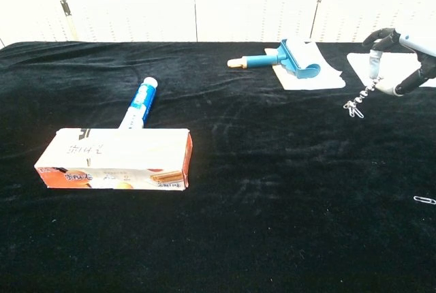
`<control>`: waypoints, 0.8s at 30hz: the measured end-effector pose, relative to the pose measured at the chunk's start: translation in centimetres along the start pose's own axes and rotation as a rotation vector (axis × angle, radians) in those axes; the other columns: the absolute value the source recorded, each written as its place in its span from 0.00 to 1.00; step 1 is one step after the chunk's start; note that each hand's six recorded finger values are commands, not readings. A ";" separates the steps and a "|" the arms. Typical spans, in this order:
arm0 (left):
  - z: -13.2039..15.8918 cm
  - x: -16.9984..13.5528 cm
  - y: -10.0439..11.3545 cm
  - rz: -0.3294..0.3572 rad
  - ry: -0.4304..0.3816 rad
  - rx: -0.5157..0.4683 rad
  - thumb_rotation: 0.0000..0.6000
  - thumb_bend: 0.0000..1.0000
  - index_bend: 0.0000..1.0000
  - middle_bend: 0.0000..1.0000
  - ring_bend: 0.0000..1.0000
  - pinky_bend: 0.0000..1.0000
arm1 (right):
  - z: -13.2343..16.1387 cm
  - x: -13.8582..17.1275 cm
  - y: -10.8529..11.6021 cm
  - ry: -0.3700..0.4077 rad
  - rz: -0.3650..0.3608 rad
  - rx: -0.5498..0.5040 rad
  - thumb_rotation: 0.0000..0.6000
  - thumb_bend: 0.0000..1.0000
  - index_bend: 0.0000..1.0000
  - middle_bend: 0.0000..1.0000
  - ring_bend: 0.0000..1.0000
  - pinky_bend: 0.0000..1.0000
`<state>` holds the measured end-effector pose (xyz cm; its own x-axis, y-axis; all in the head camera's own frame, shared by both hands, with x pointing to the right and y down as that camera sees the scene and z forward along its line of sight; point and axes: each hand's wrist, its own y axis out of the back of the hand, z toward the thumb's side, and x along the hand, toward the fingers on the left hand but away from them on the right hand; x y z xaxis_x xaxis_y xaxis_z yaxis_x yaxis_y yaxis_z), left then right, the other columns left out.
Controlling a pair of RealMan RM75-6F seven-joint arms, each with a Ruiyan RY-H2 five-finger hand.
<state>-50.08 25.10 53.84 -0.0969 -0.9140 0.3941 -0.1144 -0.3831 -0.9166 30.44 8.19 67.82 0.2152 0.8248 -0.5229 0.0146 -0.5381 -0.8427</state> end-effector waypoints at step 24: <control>0.1 -0.1 0.0 0.000 -0.001 -0.001 1.00 0.26 0.00 0.07 0.05 0.03 | -2.2 1.3 1.0 -0.030 -0.047 -0.013 1.00 0.37 0.00 0.00 0.01 0.00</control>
<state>-49.97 25.14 53.81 -0.0963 -0.9140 0.3941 -0.1156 -0.3830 -0.9165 32.85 8.33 66.59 0.1848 0.8539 -0.4864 0.0368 -0.5006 -0.8649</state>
